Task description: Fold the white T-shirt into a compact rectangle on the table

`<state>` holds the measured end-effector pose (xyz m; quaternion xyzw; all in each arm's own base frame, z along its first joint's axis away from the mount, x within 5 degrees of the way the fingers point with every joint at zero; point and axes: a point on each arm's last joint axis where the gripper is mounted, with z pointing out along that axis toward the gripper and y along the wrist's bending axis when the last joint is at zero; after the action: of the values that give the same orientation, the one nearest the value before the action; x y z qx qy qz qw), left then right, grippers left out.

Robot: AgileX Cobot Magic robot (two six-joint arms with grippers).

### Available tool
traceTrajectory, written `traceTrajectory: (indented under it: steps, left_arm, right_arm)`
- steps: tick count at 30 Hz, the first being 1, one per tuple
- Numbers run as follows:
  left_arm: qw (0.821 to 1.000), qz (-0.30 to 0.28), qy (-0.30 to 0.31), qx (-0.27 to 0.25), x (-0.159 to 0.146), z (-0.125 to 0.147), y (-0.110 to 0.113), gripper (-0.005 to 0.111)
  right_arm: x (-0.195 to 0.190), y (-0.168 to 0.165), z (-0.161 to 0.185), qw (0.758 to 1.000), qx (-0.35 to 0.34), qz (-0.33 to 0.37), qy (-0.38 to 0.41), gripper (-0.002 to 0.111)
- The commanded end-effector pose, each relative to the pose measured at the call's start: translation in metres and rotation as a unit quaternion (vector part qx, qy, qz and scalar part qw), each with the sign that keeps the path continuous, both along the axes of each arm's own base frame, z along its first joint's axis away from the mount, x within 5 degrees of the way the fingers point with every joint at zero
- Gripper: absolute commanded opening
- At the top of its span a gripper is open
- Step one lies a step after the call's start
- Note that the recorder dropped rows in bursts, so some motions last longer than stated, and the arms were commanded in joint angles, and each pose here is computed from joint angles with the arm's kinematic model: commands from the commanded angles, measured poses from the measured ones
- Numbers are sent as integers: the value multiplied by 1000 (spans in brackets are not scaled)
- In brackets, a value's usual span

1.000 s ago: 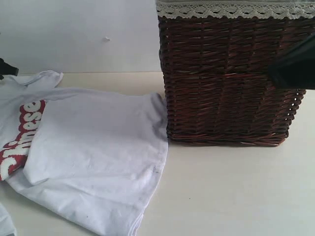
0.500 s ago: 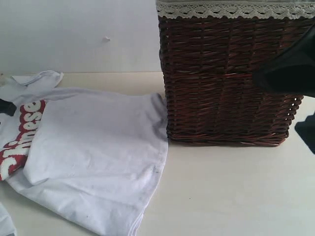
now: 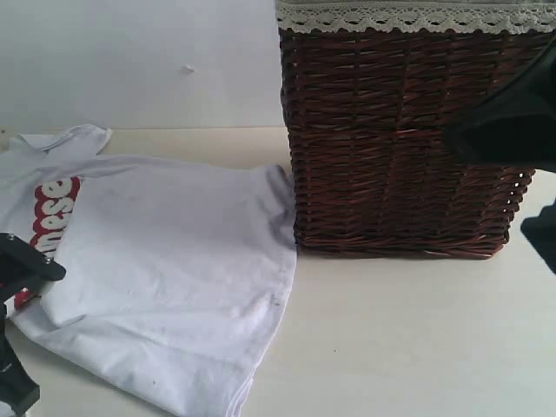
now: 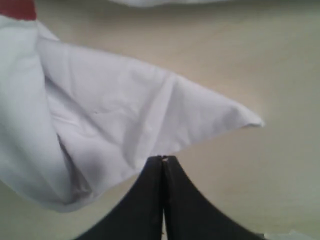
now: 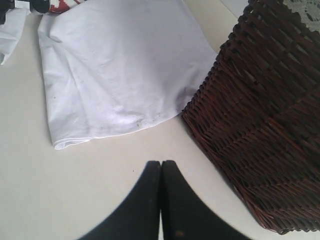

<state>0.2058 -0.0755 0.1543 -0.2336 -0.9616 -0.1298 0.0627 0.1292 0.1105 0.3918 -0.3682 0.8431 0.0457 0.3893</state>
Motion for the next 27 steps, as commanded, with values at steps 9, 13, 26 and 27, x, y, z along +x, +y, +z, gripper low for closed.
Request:
traceTrajectory:
  steps: [9, 13, 26, 27]
  left_arm:
    - [995, 75, -68, -17, 14, -31, -9, 0]
    - [995, 88, -40, 21, 14, -49, -4, 0]
    - [968, 40, 189, 160, -24, -42, 18, 0]
    - [969, 38, 183, 161, -24, -40, 18, 0]
  right_arm:
    - [1, 1, -1, 1000, 1, 2, -3, 0]
    - [1, 1, -1, 1000, 0, 2, -3, 0]
    - [1, 1, -1, 1000, 0, 2, -2, 0]
    - [1, 1, -1, 1000, -1, 2, -1, 0]
